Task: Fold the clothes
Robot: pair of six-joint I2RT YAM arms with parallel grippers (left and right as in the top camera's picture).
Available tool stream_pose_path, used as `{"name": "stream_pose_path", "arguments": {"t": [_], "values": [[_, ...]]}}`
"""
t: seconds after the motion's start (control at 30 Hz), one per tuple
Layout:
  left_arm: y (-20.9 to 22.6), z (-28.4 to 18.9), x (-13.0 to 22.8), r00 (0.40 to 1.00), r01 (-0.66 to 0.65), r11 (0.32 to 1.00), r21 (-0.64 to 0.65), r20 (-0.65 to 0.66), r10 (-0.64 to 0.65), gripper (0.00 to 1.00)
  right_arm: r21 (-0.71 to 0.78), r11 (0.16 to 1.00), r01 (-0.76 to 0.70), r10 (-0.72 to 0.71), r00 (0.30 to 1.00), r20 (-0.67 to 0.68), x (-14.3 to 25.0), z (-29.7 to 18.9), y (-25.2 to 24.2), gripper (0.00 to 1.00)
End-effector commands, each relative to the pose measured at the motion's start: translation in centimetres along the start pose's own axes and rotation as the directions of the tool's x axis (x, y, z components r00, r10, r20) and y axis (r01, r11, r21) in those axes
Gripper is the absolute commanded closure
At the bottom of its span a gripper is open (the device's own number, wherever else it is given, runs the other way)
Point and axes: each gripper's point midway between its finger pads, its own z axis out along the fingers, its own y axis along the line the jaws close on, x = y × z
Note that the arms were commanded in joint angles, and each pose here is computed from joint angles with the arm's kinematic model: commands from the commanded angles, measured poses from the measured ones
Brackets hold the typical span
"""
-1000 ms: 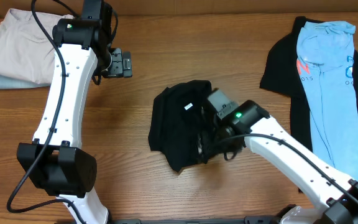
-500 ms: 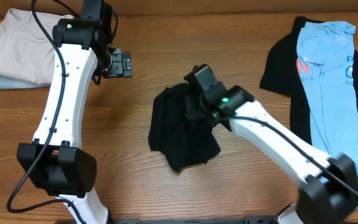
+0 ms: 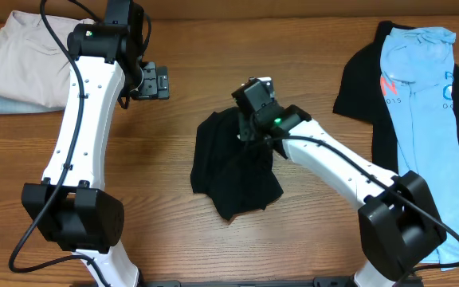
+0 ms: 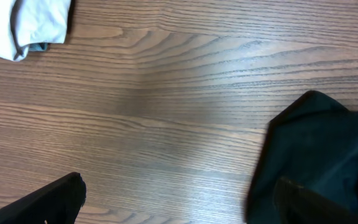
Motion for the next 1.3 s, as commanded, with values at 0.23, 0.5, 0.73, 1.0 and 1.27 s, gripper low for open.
{"name": "stream_pose_path", "arguments": {"t": [0.23,0.5,0.73,1.0,1.27], "values": [[0.2,0.4,-0.1,1.0,-0.008,1.0,-0.006,-0.004,0.008,0.0,-0.03,0.998,-0.06,0.062,0.996,0.059,-2.5,0.0,-1.0,0.47],[0.2,0.4,-0.2,1.0,-0.008,1.0,-0.006,0.001,0.008,0.0,-0.079,0.995,-0.058,0.062,0.997,0.051,-2.5,1.3,0.2,0.58],[0.2,0.4,-0.2,1.0,-0.012,1.0,-0.006,0.003,0.012,0.0,-0.058,0.996,-0.071,0.073,0.997,0.036,-2.9,-0.2,-1.0,0.96],[0.3,0.4,-0.2,1.0,-0.023,1.0,-0.013,0.004,0.023,0.0,0.002,0.991,-0.135,0.135,0.991,0.012,-5.5,-6.8,-6.9,0.96],[0.3,0.4,-0.2,0.999,-0.035,0.999,-0.013,0.004,0.035,0.0,-0.068,0.982,-0.174,0.157,0.966,-0.204,-1.5,-5.9,-10.3,0.32]]}}
